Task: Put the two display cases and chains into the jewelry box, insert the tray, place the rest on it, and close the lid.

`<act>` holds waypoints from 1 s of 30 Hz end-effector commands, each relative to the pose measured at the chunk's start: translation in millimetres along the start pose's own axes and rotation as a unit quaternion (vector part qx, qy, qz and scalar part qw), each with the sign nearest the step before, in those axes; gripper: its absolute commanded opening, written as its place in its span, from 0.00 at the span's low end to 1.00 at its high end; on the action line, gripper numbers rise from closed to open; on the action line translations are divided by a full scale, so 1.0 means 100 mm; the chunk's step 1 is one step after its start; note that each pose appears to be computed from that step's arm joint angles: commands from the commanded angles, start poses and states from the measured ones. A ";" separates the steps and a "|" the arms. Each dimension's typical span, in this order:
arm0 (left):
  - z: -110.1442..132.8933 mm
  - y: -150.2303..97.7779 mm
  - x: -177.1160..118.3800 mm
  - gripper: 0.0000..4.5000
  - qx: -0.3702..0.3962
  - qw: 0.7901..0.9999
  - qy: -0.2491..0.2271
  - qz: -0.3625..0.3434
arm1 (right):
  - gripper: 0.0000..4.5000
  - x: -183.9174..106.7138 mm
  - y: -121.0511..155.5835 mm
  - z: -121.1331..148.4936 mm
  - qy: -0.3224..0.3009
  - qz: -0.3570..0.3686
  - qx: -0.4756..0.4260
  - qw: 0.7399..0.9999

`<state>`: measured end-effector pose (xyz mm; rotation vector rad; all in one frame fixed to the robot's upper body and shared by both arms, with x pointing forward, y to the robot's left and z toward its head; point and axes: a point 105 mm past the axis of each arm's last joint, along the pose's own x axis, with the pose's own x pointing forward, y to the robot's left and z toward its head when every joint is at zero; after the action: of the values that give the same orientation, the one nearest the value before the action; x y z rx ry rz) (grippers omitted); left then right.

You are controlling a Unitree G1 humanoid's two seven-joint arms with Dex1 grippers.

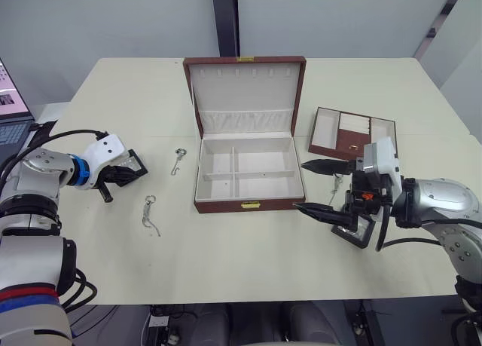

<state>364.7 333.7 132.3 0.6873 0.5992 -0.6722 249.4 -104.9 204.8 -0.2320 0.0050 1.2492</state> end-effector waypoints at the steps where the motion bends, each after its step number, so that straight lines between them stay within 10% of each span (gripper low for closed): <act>1: -0.03 0.05 -0.10 0.00 -0.001 1.000 0.002 0.009 | 1.00 0.00 0.01 0.10 -0.008 0.006 -0.026 1.000; 15: 0.79 -0.06 -0.59 0.00 0.061 0.992 -0.062 -0.087 | 1.00 -0.13 -0.09 0.17 -0.011 -0.024 -0.043 0.999; 30: 1.93 -0.89 -0.42 0.00 0.183 0.945 -0.146 -0.230 | 1.00 -0.48 -0.20 0.07 0.020 -0.130 -0.038 0.991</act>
<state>327.8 164.4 239.6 0.7494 0.3955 -1.3055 256.0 -152.3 208.2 -0.2639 0.0146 1.0129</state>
